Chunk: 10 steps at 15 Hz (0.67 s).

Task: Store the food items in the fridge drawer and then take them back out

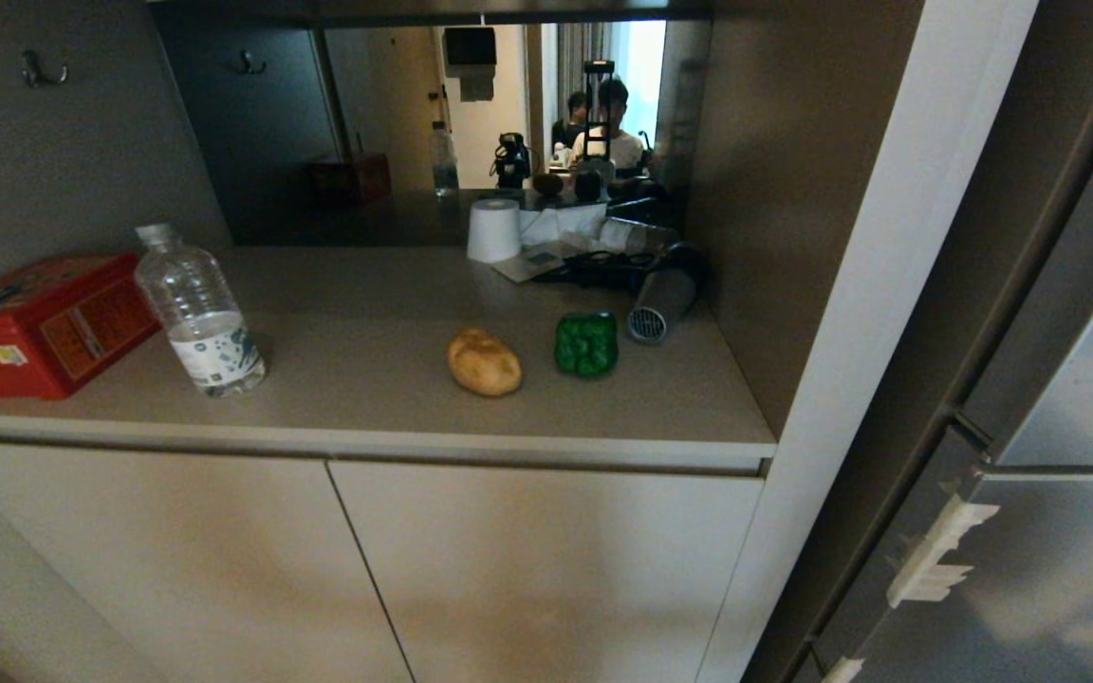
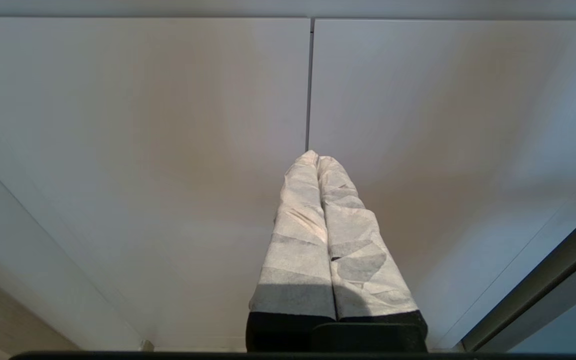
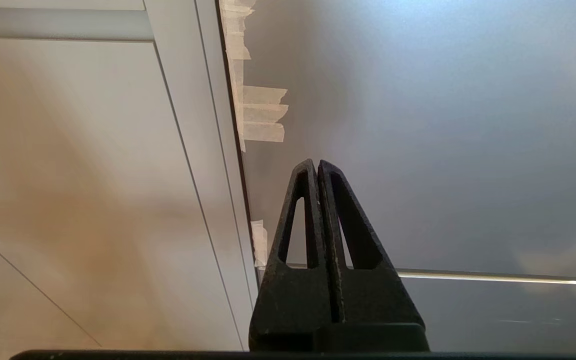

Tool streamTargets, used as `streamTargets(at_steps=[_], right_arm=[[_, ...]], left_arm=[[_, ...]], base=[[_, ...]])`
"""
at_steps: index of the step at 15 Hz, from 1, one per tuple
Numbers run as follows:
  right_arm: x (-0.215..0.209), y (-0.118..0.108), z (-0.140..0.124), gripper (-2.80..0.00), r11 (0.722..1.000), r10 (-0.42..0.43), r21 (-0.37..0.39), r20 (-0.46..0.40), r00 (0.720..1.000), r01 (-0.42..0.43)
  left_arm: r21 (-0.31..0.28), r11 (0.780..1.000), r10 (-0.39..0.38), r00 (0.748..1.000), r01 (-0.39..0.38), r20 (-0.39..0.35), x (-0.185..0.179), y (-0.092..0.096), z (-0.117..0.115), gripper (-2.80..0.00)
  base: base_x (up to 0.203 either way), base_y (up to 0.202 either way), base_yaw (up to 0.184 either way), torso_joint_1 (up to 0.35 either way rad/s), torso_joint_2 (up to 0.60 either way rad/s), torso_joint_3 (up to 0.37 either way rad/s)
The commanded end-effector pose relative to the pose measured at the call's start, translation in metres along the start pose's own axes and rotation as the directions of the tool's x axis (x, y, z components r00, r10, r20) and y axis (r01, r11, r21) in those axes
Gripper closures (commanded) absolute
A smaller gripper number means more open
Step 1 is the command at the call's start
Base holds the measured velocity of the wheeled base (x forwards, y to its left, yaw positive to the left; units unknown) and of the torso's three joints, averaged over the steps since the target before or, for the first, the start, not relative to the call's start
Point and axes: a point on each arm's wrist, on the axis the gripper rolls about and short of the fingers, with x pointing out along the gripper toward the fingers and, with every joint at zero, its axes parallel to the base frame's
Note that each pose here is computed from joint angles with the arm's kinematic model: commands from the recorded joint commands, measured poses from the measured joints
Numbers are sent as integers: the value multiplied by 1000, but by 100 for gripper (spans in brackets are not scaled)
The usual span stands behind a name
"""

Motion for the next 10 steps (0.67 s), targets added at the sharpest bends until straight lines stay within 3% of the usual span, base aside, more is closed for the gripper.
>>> streamTargets(at_steps=[1,10], right_arm=[[0,0,0,0,1000,0,0,-2,1000,0],[0,0,0,0,1000,0,-3,-2,1000,0]], left_arm=[[0,1000,1,1000,-1,0,0,0,0,0],[2,1000,-1,1000,1,0,0,0,0,0]], base=[[0,0,0,0,0,0],[-1,0,-14,1,-1,1]])
